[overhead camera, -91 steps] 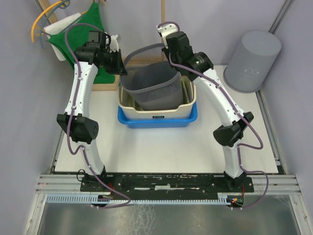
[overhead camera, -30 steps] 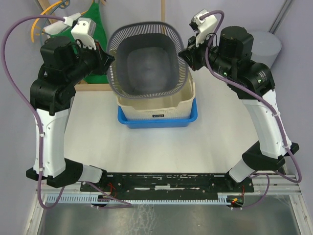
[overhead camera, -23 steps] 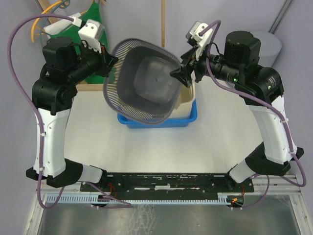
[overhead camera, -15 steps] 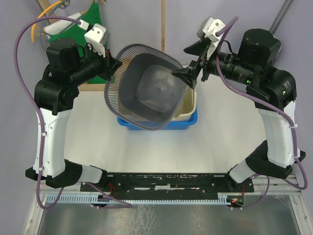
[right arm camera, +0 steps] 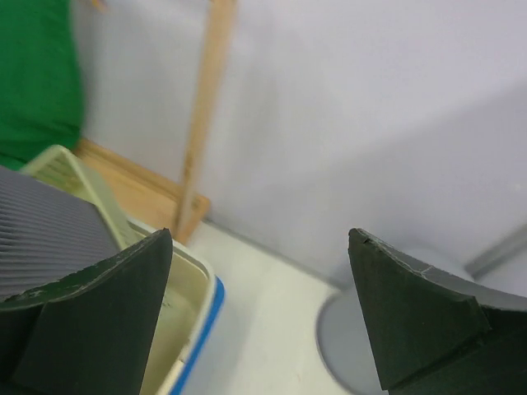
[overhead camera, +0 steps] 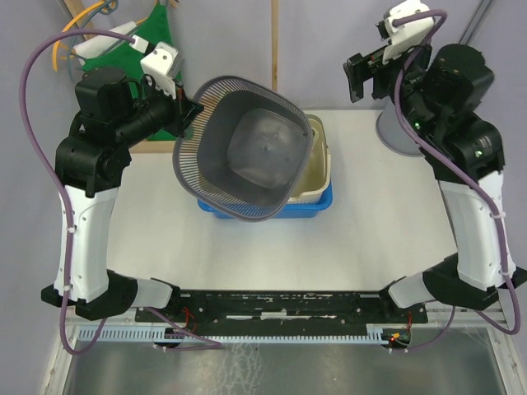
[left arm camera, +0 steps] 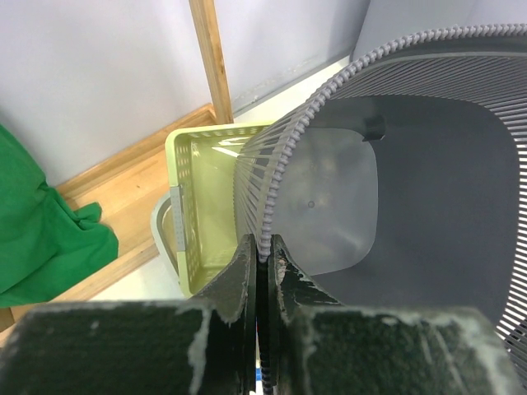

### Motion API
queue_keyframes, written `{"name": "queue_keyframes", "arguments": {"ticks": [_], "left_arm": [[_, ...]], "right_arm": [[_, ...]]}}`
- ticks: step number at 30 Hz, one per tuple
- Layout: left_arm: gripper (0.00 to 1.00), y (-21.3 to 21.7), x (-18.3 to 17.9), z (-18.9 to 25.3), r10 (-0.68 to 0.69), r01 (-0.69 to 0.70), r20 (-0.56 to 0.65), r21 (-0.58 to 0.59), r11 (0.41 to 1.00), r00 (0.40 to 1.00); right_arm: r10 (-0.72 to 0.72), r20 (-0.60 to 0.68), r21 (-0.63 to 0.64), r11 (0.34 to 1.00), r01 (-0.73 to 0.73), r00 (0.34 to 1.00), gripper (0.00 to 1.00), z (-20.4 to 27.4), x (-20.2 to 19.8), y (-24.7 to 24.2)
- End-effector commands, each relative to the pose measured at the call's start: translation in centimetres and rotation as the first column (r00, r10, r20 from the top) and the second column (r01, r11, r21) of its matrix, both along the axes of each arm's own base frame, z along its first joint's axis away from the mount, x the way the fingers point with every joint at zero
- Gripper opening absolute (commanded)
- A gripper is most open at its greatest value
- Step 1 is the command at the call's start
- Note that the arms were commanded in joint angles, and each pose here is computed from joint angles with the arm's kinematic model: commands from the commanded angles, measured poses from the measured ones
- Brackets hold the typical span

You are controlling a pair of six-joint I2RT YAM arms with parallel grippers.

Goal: Turn the large container upside down
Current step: Place the container at the center of the board.

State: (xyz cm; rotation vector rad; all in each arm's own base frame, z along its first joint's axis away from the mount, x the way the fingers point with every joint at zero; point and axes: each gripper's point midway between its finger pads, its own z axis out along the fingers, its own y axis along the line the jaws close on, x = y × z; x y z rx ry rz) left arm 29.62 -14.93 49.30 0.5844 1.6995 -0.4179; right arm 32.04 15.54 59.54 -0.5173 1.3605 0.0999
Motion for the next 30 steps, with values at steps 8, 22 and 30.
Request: {"name": "queue_keyframes", "arguments": {"ticks": [8,22,30], "left_arm": [[0.03,0.8,-2.3,6.0,-0.001,0.013,0.234,-0.051,0.999,0.972],[0.03,0.8,-2.2,5.8,0.005,0.008,0.241,-0.052,0.999,0.971],[0.03,0.7,-2.0,5.7,0.002,0.011,0.237,-0.053,0.999,0.971]], "right_arm": [[-0.049,-0.427,0.104,0.989,0.103,0.903,0.96,-17.3,11.3,-4.9],[0.241,-0.501,0.196,0.967,-0.163,0.831,0.96,-20.4,8.1,0.1],[0.365,-0.535,0.252,0.930,-0.268,0.762,0.96,-20.1,5.7,2.1]]}}
